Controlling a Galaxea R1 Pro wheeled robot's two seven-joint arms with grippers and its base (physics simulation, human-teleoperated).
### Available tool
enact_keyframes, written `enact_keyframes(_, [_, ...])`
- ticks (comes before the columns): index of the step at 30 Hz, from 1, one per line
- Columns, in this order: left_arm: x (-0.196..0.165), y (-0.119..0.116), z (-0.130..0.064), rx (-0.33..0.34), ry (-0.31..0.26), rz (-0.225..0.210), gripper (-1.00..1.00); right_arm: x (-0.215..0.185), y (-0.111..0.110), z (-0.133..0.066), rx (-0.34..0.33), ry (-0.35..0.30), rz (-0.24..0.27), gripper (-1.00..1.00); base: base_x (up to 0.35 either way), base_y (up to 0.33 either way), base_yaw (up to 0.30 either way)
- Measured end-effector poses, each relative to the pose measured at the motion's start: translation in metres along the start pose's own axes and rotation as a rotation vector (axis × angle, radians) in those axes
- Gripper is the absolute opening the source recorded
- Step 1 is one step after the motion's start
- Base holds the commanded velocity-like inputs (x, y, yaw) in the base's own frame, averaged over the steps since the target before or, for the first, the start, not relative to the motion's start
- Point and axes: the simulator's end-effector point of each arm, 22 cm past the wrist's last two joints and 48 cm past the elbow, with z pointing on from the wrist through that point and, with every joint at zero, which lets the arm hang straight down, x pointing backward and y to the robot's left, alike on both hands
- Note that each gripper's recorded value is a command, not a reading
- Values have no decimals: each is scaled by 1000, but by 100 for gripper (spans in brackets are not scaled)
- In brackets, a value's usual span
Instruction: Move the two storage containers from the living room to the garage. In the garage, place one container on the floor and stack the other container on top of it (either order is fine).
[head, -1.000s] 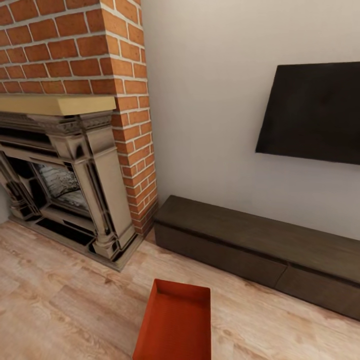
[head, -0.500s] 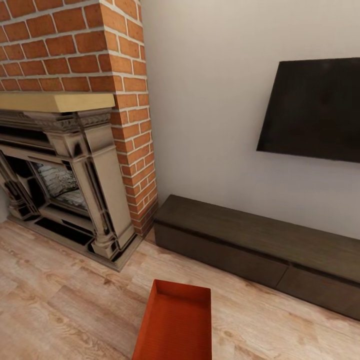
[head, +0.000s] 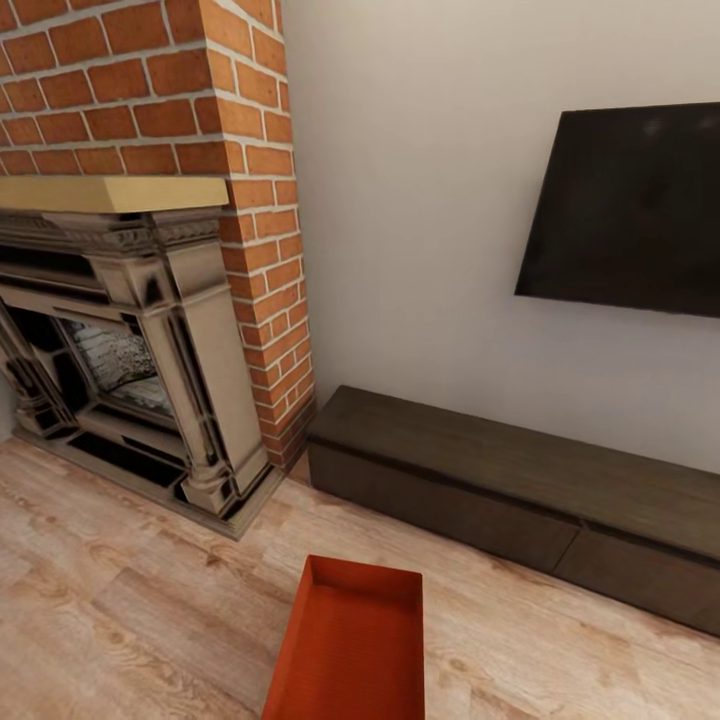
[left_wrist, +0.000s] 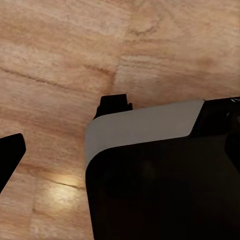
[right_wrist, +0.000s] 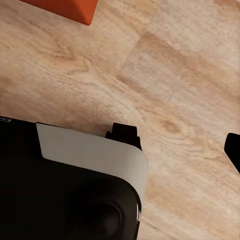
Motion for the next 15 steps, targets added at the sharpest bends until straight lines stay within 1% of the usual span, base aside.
enact_keyframes(15, [6, -4, 26, 6, 7, 2, 100, 8, 0, 25, -1, 3, -3, 100, 0, 0, 0])
